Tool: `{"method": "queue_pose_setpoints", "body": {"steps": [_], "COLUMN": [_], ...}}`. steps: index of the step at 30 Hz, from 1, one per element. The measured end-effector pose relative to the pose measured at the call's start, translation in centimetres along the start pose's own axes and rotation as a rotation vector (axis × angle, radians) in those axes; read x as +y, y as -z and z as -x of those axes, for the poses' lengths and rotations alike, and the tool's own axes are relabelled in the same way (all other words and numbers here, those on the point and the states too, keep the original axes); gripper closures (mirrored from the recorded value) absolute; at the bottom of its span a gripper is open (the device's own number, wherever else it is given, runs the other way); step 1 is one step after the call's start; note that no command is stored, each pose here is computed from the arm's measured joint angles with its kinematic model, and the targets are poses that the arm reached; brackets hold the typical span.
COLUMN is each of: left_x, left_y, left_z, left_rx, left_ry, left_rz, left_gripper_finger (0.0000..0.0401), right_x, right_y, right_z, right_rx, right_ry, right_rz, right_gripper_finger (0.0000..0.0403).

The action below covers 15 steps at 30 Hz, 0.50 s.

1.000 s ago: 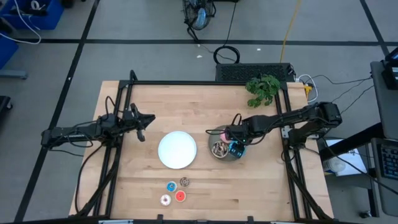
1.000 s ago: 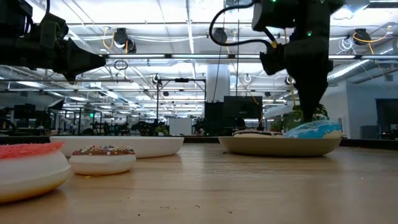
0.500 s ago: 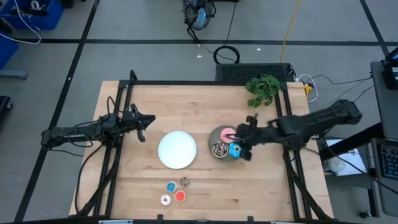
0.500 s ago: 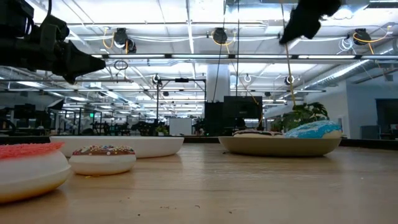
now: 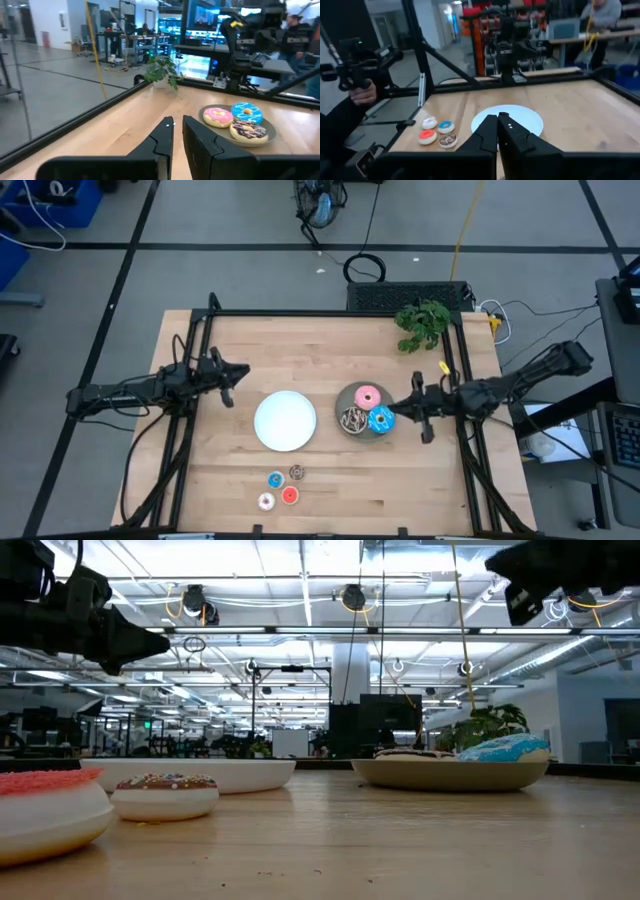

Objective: Pick & Place donuts
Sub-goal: Put the small white donut on the white plate

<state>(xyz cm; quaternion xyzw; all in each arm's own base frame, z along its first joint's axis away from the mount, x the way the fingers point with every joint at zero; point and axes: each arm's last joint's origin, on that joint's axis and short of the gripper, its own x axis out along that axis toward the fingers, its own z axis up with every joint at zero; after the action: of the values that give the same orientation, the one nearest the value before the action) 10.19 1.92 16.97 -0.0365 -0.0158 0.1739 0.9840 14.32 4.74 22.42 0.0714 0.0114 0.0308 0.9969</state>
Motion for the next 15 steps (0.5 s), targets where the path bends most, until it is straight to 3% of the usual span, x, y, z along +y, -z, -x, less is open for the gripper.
{"method": "queue_pose_setpoints", "body": {"steps": [6, 15], "left_x": [0.0, 0.2], "left_y": [-0.2, 0.0], "left_z": [0.0, 0.0], "left_rx": [-0.017, -0.006], "left_ry": [-0.02, -0.069], "left_rz": [0.019, -0.012], "left_gripper_finger": [0.0354, 0.0354], "right_x": [-0.7, -0.9], "right_y": [2.4, 3.0], "right_z": [1.1, 1.3], "right_rx": [-0.107, -0.104], "right_ry": [-0.009, -0.003], "right_rz": [0.074, 0.185], "right_gripper_finger": [0.0402, 0.0402]}}
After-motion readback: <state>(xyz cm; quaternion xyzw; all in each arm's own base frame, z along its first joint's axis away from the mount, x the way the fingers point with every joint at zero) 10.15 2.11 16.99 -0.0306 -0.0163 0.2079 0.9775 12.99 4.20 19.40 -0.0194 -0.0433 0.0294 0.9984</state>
